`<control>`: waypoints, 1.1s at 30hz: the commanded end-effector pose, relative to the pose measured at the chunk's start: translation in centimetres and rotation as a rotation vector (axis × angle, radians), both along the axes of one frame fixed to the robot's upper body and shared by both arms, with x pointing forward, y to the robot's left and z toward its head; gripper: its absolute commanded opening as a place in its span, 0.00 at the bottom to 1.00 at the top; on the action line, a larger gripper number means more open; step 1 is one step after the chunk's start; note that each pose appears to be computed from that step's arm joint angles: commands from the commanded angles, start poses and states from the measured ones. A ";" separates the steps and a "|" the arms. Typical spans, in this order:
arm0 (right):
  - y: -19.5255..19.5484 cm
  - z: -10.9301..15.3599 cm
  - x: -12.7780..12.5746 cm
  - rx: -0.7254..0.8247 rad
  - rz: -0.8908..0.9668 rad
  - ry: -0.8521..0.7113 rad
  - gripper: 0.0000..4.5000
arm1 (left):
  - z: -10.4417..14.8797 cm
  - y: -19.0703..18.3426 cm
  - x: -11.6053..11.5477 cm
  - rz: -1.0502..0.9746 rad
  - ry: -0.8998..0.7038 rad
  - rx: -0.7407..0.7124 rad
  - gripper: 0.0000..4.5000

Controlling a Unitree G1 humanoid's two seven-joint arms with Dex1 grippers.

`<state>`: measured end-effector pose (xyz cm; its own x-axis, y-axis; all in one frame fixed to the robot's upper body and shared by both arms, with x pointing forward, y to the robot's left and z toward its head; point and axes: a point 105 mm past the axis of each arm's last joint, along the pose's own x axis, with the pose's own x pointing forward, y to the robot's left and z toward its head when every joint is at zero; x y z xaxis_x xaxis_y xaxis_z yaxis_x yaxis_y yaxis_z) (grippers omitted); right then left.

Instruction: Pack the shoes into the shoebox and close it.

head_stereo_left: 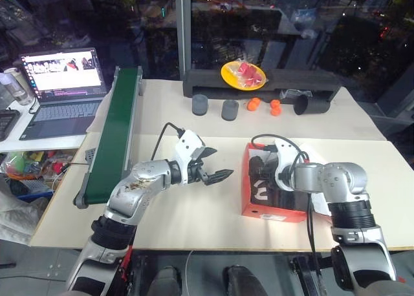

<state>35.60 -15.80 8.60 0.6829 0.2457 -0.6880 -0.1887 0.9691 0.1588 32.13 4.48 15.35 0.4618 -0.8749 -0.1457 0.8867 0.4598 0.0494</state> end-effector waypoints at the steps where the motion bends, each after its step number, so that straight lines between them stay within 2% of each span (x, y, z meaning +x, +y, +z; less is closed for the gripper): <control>1: -1.3 2.3 0.5 -0.002 -0.037 -0.056 0.58 | 1.1 -0.3 -0.6 -0.057 -0.056 -0.007 1.00; 3: -1.9 4.3 0.7 -0.012 -0.052 -0.119 0.73 | 1.3 -0.2 -0.8 -0.074 -0.059 -0.017 1.00; 8: -2.7 10.5 -0.6 0.027 -0.077 -0.290 0.73 | 0.7 0.0 -1.3 -0.156 -0.058 0.009 1.00; 12: -3.3 12.7 -2.3 0.038 -0.079 -0.405 0.73 | -0.4 0.1 -1.5 -0.239 -0.068 0.052 1.00; 15: -3.5 12.9 -3.7 0.060 -0.064 -0.444 0.73 | -1.1 0.5 -1.1 -0.277 -0.082 0.073 1.00; 18: -5.1 11.7 -5.5 0.033 -0.092 -0.420 0.73 | -1.7 0.5 -0.7 -0.321 -0.103 0.106 1.00; 24: -8.7 9.0 -11.2 -0.114 -0.133 -0.309 0.73 | -2.7 0.3 -0.4 -0.389 -0.126 0.143 1.00; 27: -9.1 8.7 -13.4 -0.170 -0.159 -0.255 0.57 | -2.8 0.0 -0.3 -0.397 -0.121 0.133 1.00; 29: -8.8 8.4 -14.4 -0.173 -0.165 -0.203 0.42 | -2.9 -0.1 -0.4 -0.403 -0.120 0.131 1.00; 33: -8.3 5.8 -17.2 -0.237 -0.141 -0.016 0.11 | -3.4 -0.5 -0.5 -0.417 -0.109 0.131 1.00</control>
<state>18.94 -24.94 14.32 0.7159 -0.0338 -0.6974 -0.0372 0.9956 -0.0865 31.66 4.24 11.32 0.1035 -0.9629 -0.2491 0.9858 0.0661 0.1541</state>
